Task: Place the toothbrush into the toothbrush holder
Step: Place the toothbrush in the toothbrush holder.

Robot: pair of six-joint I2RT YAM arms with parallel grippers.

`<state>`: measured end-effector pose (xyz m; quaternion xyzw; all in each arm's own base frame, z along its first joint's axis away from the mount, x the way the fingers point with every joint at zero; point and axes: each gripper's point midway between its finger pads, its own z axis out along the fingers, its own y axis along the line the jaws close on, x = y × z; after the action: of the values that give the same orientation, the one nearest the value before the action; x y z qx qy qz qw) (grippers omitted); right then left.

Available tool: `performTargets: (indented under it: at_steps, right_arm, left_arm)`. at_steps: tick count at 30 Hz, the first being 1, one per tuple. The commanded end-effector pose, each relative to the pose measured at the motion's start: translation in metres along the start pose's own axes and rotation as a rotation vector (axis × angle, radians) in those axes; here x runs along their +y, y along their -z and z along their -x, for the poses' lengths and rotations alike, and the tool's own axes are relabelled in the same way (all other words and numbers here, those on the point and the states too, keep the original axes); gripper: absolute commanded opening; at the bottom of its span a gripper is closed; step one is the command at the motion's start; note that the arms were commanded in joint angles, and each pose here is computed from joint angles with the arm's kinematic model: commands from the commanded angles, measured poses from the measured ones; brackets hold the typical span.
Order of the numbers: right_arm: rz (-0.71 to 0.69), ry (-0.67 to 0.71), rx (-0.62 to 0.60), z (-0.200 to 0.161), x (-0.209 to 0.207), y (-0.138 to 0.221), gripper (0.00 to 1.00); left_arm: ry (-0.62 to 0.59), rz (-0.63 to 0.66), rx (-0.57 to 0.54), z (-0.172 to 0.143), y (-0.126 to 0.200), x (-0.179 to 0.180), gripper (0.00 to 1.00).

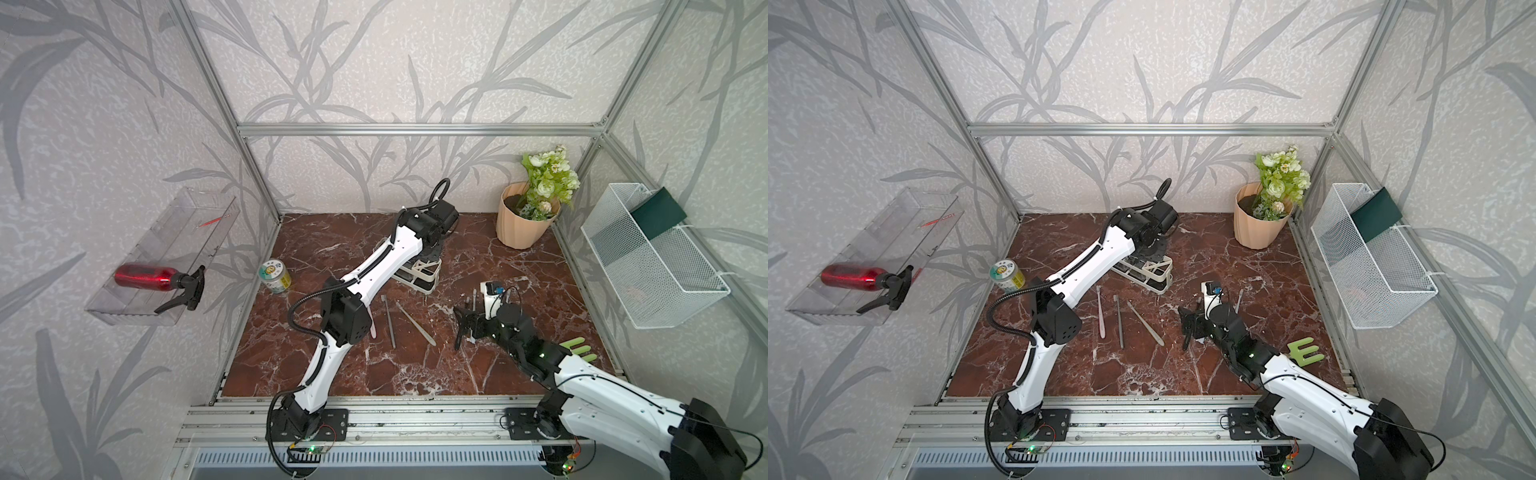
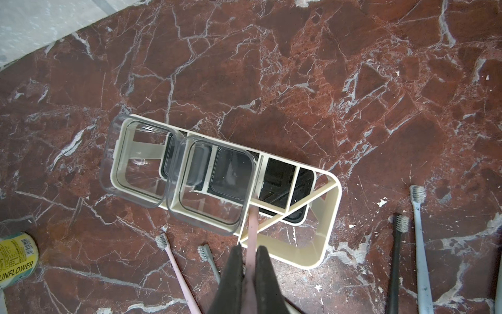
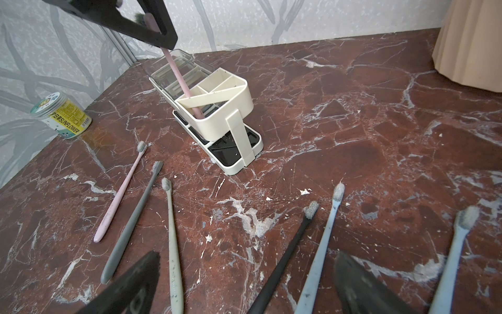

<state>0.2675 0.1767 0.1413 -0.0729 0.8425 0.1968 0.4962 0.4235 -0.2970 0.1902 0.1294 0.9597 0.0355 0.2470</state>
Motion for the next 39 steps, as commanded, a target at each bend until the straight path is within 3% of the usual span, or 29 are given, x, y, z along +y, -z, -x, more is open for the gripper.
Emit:
performTargets:
  at_steps: [1,16,39]
  right_arm:
    - [0.017,-0.006,-0.04,0.017,0.006,0.0,0.99]
    - [0.021,-0.006,-0.044,0.018,0.007,0.001,0.99]
    - [0.018,-0.005,-0.04,0.017,0.007,0.0,0.99]
  left_arm:
    - [0.003,0.02,0.074,-0.016,-0.012,0.0,0.0]
    - [0.13,-0.07,0.017,-0.002,0.003,-0.007,0.0]
    - [0.22,-0.062,-0.022,0.005,0.013,0.023,0.0]
